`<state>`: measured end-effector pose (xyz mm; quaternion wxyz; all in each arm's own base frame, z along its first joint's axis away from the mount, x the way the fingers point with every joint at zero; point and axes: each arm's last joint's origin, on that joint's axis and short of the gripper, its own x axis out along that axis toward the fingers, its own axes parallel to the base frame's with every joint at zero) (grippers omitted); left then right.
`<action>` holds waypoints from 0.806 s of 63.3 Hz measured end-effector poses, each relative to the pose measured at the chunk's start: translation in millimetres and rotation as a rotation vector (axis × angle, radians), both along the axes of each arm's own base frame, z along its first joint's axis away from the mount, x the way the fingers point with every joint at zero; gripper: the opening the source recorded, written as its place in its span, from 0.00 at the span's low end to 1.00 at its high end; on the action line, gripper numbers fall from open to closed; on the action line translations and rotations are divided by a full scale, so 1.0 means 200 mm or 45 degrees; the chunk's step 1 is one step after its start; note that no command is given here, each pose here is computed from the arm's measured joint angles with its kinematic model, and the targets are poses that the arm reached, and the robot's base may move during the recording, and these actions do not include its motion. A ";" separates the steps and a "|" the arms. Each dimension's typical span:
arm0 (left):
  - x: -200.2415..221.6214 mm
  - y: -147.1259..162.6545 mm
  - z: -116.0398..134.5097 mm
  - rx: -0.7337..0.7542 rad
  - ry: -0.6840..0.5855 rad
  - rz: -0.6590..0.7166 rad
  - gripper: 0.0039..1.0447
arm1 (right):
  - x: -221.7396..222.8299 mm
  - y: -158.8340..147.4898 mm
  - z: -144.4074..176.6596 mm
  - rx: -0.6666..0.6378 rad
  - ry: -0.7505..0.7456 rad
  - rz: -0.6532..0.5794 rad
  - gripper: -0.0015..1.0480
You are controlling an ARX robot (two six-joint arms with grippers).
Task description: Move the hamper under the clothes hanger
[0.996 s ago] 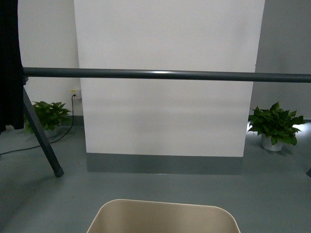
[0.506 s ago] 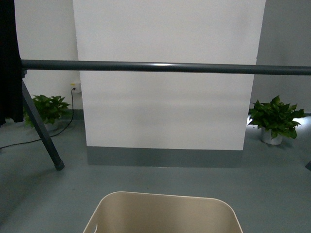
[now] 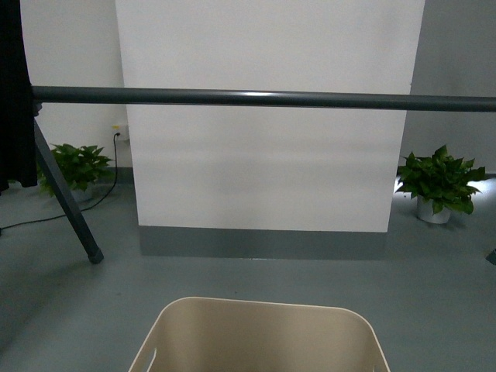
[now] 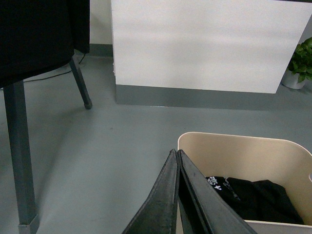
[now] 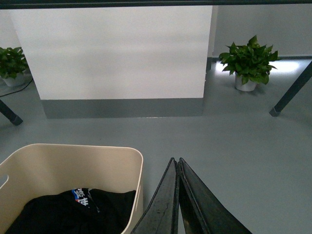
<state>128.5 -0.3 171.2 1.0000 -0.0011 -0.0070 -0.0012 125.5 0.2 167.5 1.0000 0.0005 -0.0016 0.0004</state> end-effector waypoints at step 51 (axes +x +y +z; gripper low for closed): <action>-0.10 0.00 0.01 0.000 -0.009 0.000 0.03 | -0.09 0.00 0.00 0.000 -0.007 0.000 0.02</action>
